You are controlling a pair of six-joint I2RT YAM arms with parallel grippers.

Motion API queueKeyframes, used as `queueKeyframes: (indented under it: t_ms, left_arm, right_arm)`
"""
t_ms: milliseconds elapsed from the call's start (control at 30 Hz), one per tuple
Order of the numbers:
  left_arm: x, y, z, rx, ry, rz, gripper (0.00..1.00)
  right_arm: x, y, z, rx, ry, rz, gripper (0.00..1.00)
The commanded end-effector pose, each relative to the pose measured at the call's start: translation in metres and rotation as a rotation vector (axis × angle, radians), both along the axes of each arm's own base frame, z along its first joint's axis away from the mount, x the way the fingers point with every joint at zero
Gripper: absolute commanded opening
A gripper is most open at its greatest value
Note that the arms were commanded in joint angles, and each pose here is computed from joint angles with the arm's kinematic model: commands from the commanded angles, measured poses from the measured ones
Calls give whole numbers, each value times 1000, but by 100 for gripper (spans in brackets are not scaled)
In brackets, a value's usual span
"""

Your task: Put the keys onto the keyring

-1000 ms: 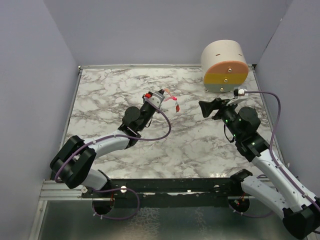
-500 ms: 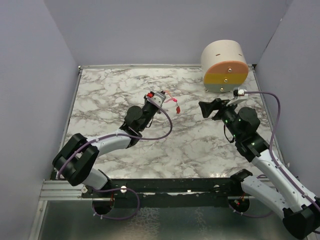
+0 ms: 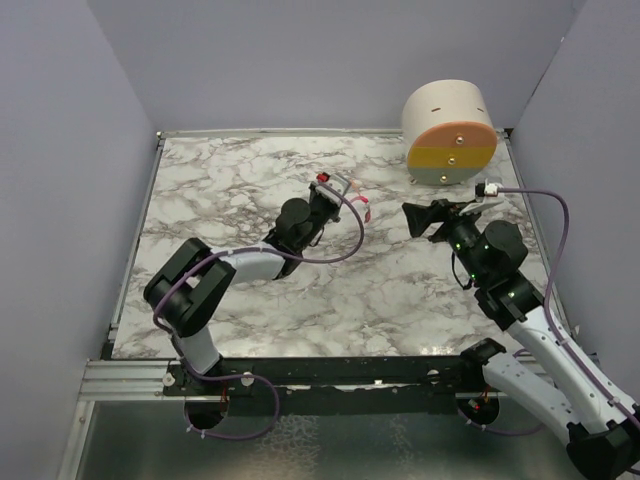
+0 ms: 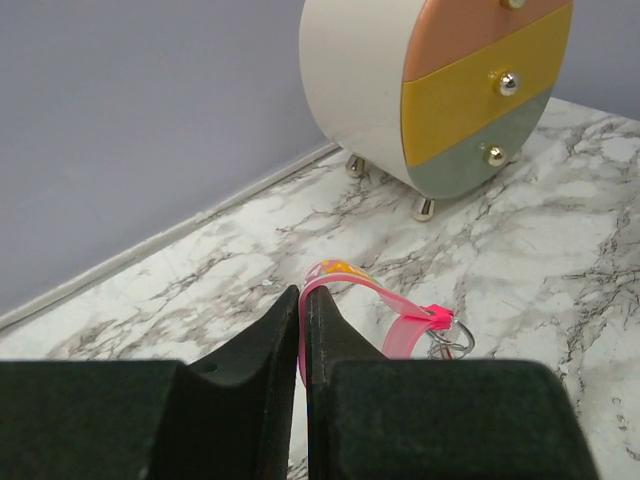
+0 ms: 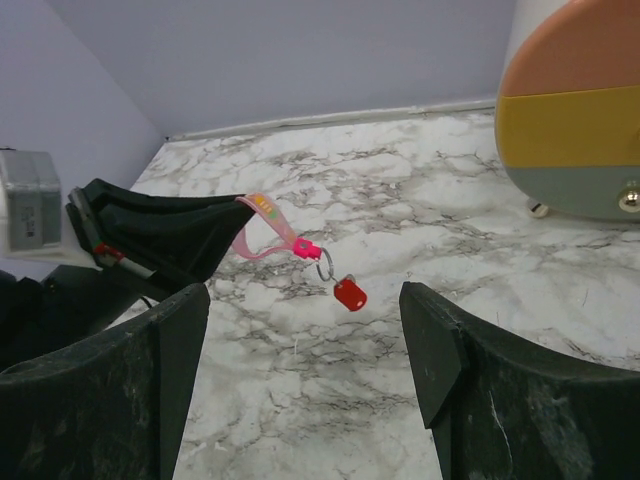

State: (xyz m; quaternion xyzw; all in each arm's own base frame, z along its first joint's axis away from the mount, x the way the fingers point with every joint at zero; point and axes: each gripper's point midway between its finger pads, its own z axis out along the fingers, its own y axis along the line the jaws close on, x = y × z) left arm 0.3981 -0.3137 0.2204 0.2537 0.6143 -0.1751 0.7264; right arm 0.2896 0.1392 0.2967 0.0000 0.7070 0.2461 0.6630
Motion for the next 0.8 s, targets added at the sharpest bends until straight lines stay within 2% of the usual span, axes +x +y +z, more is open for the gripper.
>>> queueKeyframes:
  t_ms: [0,333,767]
  left_arm:
    - [9,-30,-14,-26,42,-67,9]
    - [16,-74,-58,-17,104,-115,9]
    - [25,-51,-74,30,92,6,9]
  right_arm:
    - [-2,-7,2,10,-11,-34,78]
    - [-3,-5,5,15,-20,-15,78]
    - [-1,0,1,12,-9,1,78]
